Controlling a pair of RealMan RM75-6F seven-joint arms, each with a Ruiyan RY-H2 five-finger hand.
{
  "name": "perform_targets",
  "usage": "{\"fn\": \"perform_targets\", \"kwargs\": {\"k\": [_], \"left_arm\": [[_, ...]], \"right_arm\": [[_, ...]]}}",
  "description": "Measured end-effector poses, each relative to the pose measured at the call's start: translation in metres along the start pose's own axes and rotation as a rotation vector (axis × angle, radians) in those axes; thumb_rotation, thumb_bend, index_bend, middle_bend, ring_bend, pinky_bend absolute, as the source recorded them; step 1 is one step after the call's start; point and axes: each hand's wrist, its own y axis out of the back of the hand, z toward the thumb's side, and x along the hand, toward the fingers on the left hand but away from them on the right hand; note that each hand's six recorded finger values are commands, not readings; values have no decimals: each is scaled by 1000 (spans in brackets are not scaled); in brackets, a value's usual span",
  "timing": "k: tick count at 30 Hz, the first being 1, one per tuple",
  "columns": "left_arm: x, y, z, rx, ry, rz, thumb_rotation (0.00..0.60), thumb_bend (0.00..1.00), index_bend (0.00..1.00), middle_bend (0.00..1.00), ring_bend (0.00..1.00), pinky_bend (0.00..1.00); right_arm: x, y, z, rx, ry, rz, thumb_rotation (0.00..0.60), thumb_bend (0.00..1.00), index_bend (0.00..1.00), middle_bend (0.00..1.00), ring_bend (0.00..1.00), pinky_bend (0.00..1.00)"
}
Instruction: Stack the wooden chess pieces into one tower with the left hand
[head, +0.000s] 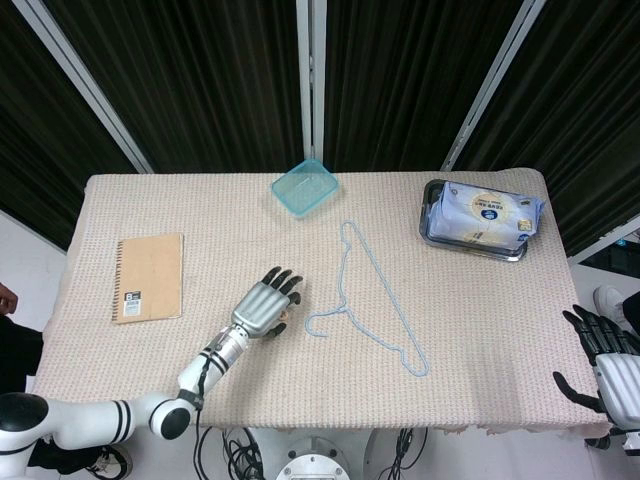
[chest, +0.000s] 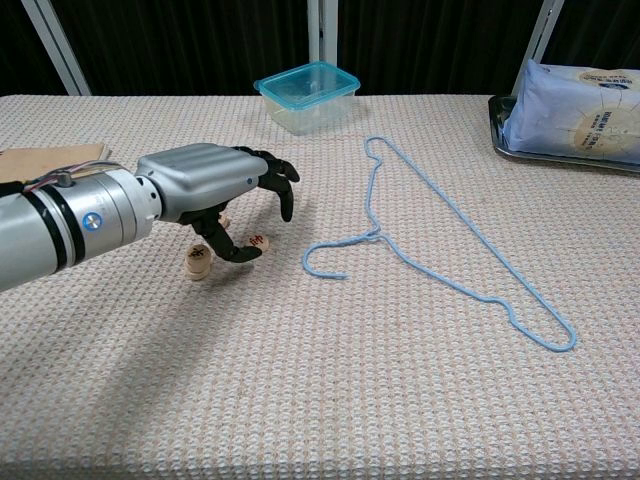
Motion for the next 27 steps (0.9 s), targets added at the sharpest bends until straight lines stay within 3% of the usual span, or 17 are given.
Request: {"fn": "perform_targets", "kwargs": {"k": [27], "left_arm": [[2,-8,-7,-2,40,-37,600,306,436,73,0,0]], "right_arm": [[-1,-1,0,-1,-1,8,600,261,0,0,0,0]]}}
